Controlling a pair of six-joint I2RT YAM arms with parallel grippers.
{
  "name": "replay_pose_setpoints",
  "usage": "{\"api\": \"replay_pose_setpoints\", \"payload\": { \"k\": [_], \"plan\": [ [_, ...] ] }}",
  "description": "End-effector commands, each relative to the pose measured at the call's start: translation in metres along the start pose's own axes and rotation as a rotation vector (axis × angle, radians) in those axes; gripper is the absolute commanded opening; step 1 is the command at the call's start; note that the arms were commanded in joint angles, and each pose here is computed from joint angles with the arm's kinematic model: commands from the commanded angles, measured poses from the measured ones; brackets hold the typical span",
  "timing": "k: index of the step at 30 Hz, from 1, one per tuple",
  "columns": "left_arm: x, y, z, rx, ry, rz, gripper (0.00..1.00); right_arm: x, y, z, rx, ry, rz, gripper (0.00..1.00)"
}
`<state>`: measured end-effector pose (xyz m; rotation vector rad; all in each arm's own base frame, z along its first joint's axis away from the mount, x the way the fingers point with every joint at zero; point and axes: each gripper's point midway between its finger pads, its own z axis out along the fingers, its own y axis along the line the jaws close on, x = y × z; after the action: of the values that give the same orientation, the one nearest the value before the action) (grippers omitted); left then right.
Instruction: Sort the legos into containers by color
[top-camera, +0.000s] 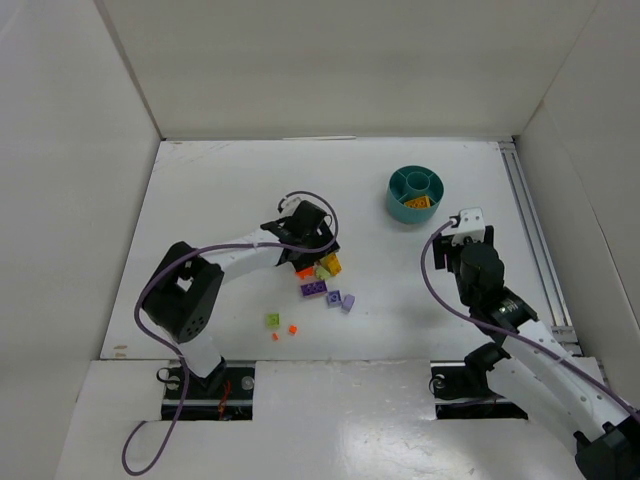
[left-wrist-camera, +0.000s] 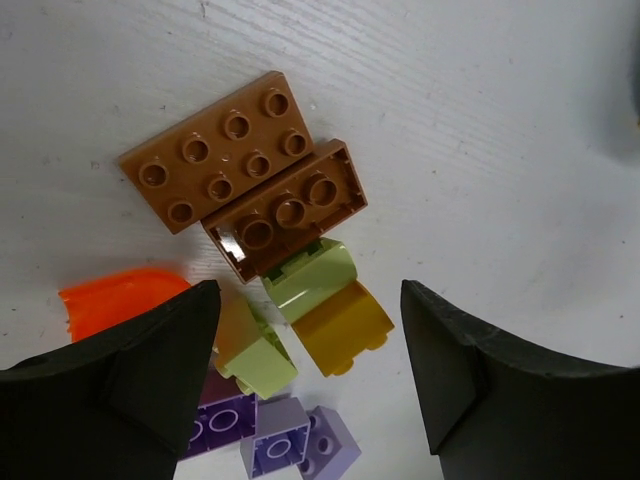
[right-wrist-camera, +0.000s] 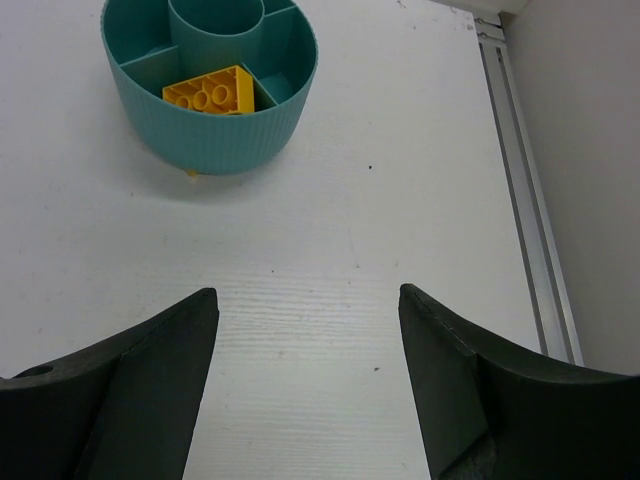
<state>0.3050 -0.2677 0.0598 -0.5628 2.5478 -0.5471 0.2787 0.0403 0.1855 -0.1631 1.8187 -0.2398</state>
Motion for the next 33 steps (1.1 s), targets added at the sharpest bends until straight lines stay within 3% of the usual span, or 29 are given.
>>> {"api": "replay_pose_setpoints", "payload": {
  "k": [1, 14, 26, 31, 33],
  "plan": [
    [0.000, -0.006, 0.004, 0.006, 0.005, -0.015, 0.68, -0.019, -0.007, -0.003, 0.032, -0.035, 0.041, 0.78],
    [-0.001, -0.009, 0.011, 0.020, -0.001, 0.003, 0.48, -0.023, -0.010, -0.007, 0.043, -0.053, 0.052, 0.79],
    [-0.002, -0.008, 0.020, 0.019, -0.011, 0.015, 0.64, -0.027, -0.008, -0.010, 0.036, -0.063, 0.044, 0.79],
    [-0.002, -0.006, 0.023, 0.002, -0.012, 0.016, 0.49, -0.024, -0.006, -0.008, 0.036, -0.048, 0.031, 0.79],
    [-0.001, -0.004, 0.022, -0.006, -0.008, 0.017, 0.48, -0.028, -0.004, -0.009, 0.028, -0.058, 0.034, 0.79]
  ]
}}
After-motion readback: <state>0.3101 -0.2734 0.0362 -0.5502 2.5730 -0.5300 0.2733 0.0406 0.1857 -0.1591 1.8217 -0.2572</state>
